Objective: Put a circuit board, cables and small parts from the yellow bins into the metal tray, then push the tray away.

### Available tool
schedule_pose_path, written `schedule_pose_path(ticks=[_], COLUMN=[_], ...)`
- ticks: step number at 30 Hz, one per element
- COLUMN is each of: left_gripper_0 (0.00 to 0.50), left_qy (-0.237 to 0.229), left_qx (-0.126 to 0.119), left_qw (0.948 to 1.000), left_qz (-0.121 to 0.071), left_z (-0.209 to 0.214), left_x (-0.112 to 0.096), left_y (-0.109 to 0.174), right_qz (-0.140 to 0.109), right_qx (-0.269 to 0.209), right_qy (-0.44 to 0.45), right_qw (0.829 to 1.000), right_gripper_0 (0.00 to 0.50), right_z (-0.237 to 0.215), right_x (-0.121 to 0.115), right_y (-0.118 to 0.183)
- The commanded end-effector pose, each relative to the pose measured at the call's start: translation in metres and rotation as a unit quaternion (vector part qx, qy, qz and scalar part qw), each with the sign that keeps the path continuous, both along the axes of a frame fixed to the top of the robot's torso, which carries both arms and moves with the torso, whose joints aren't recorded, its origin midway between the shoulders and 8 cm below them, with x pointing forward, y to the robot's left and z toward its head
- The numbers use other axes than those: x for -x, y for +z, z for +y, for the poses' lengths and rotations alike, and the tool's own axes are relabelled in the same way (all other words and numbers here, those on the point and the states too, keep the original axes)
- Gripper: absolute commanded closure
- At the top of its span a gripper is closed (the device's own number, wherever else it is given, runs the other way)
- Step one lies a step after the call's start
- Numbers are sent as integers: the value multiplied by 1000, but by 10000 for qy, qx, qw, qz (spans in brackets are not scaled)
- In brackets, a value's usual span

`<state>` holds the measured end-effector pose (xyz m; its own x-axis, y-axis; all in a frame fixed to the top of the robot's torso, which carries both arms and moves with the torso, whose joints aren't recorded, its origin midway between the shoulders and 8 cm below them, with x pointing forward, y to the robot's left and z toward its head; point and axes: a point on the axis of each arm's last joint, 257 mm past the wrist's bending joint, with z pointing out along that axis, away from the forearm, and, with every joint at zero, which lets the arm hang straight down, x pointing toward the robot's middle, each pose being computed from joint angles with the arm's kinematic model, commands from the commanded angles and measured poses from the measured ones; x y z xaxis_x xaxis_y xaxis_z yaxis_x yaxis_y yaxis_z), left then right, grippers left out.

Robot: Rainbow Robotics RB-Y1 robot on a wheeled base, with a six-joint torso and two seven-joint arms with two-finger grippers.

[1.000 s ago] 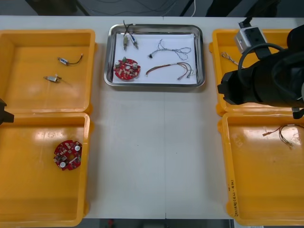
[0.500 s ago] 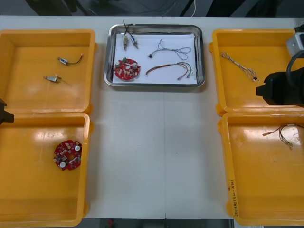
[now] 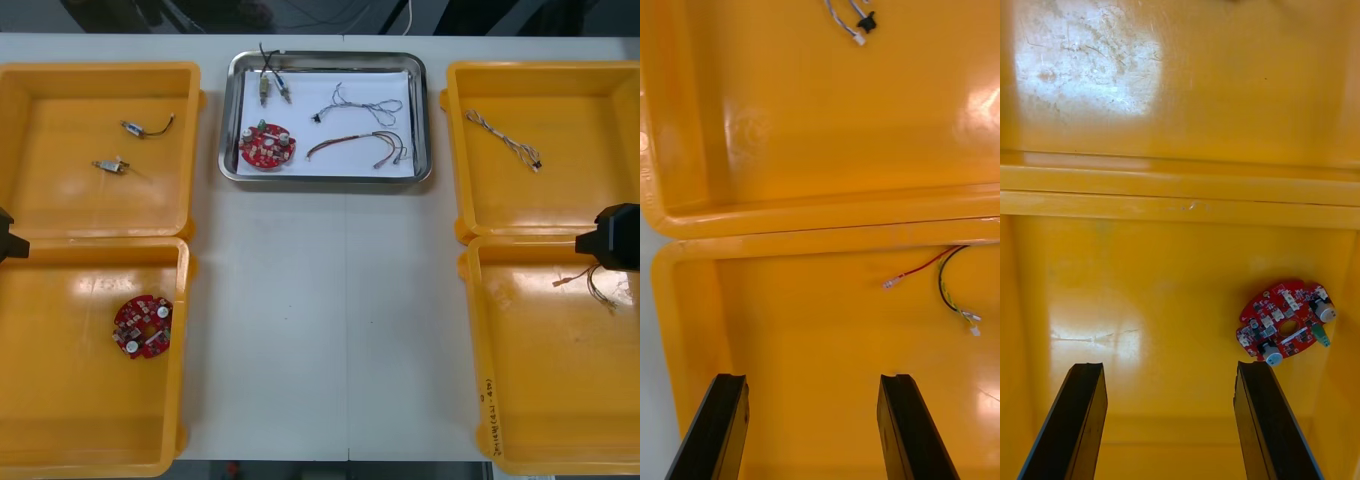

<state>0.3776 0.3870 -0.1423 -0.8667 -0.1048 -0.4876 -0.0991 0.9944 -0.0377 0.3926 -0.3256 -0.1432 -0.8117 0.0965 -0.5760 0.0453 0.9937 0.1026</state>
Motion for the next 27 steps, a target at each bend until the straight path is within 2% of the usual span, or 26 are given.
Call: schedule_pose_path(ticks=[1, 5, 10, 16, 27], left_gripper_0=[0, 0, 0, 0, 0], left_qy=[-451, -451, -451, -451, -451], left_qx=[-331, -331, -331, -331, -331], left_qw=[9984, 9984, 9984, 9984, 9984], left_qz=[-81, -81, -81, -81, -81], left_z=[5, 5, 5, 5, 5], left_x=[4, 4, 4, 4, 4], left_y=[4, 4, 4, 4, 4], right_qz=[-38, 113, 425, 603, 637], right_qx=[473, 652, 497, 436, 506], right_qy=[-6, -8, -2, -99, -122], right_qw=[9989, 9978, 9979, 9972, 9966], right_gripper_0=[0, 0, 0, 0, 0], right_z=[-37, -55, -67, -76, -82], right_x=[4, 5, 8, 9, 8], right_y=[12, 12, 1, -9, -11])
